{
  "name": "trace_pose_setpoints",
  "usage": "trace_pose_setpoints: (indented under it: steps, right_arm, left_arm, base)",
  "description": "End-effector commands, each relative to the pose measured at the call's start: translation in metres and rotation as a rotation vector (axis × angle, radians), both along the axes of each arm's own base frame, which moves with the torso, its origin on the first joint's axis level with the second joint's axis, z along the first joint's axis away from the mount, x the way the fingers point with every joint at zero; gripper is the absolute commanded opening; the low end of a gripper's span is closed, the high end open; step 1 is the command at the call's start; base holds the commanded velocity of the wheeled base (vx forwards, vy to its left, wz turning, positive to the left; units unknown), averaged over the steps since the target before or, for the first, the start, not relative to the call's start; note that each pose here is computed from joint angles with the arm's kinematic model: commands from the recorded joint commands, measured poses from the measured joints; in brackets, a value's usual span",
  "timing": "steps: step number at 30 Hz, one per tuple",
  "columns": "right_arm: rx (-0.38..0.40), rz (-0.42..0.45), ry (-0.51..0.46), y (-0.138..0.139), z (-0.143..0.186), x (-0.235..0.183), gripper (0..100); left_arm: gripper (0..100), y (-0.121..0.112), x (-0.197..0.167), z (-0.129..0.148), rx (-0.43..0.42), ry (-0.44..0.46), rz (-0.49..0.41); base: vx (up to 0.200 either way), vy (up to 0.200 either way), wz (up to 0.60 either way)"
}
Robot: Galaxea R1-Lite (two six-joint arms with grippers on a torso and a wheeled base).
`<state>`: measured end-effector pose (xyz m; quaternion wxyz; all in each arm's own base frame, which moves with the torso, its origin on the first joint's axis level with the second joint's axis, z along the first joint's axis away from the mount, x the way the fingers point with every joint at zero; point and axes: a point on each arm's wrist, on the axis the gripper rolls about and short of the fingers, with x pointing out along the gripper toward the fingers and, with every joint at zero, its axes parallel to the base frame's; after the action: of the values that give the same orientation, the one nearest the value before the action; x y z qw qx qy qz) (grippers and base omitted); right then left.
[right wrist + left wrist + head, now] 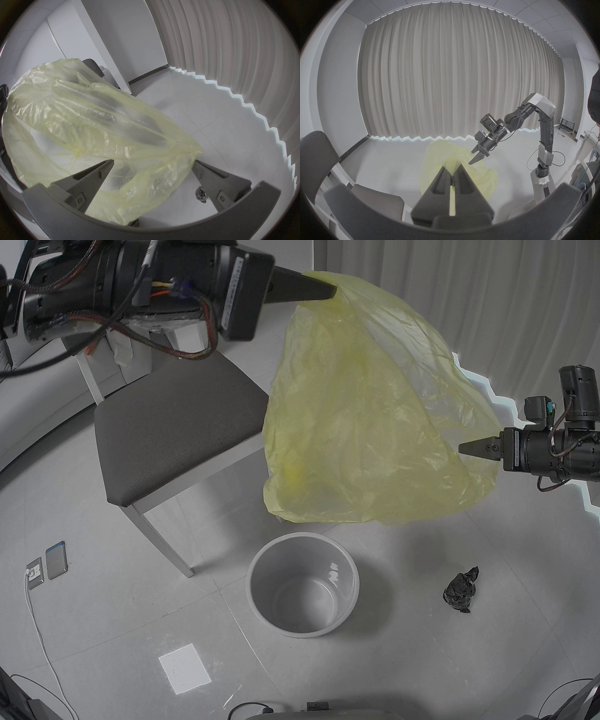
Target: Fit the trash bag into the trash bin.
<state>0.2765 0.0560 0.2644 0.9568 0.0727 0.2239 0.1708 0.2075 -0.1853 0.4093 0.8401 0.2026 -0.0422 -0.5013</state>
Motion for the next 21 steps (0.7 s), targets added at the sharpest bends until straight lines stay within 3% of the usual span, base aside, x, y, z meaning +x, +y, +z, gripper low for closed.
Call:
trace_pose_setpoints:
  steps: [1,15,21]
  right_arm:
    - [-0.02,0.01,-0.018,-0.003,0.003,-0.015,0]
    - [-0.027,0.012,-0.001,-0.001,-0.002,-0.012,0]
    - [-0.033,0.005,0.02,0.0,-0.008,-0.01,0]
  left_arm:
    - [0,0.002,0.005,-0.001,0.002,0.002,0.015]
    - [0,0.004,0.006,-0.001,-0.002,0.003,0.048]
    - [0,0.011,0.002,0.005,-0.069,0.062,0.092]
  base:
    - [0.0,0.0,0.0]
    - [0.0,0.0,0.0]
    - [0.0,0.0,0.0]
